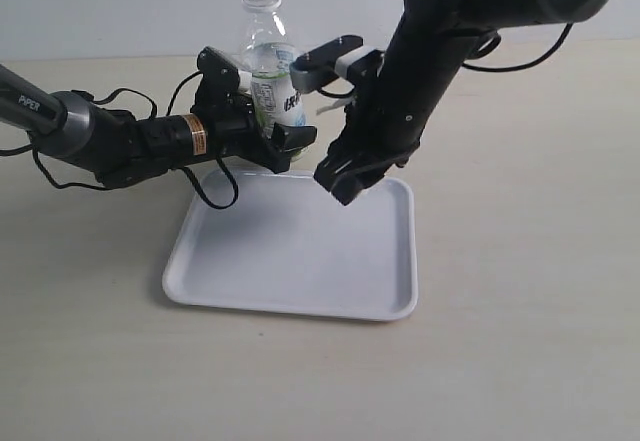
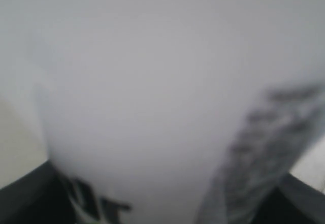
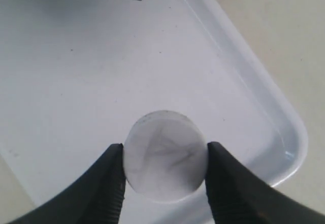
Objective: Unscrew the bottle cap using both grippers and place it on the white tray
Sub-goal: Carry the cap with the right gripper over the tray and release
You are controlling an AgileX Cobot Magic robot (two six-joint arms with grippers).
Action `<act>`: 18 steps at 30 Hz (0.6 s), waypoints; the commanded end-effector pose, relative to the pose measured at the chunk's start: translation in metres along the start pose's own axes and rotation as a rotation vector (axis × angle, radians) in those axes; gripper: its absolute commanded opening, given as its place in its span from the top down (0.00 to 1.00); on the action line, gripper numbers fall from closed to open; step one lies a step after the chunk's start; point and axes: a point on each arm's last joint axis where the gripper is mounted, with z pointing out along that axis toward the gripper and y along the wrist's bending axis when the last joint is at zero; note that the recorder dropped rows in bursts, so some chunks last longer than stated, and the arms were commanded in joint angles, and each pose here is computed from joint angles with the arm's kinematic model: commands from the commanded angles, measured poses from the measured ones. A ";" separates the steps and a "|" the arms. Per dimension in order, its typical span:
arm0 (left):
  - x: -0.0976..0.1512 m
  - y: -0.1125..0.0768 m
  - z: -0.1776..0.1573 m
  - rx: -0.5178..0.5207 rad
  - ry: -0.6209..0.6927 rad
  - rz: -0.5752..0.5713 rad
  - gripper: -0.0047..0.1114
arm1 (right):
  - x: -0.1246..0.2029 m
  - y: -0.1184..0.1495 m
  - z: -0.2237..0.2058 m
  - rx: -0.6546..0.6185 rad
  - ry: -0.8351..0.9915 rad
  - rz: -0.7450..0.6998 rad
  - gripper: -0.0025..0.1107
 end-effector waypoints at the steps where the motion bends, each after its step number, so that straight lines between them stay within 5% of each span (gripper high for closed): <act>1: -0.008 -0.001 0.000 0.011 -0.046 -0.007 0.96 | -0.001 -0.004 0.019 0.000 -0.027 0.023 0.98; 18: -0.008 -0.001 0.000 0.011 -0.046 -0.007 0.96 | 0.003 -0.006 0.048 -0.034 0.006 0.056 0.98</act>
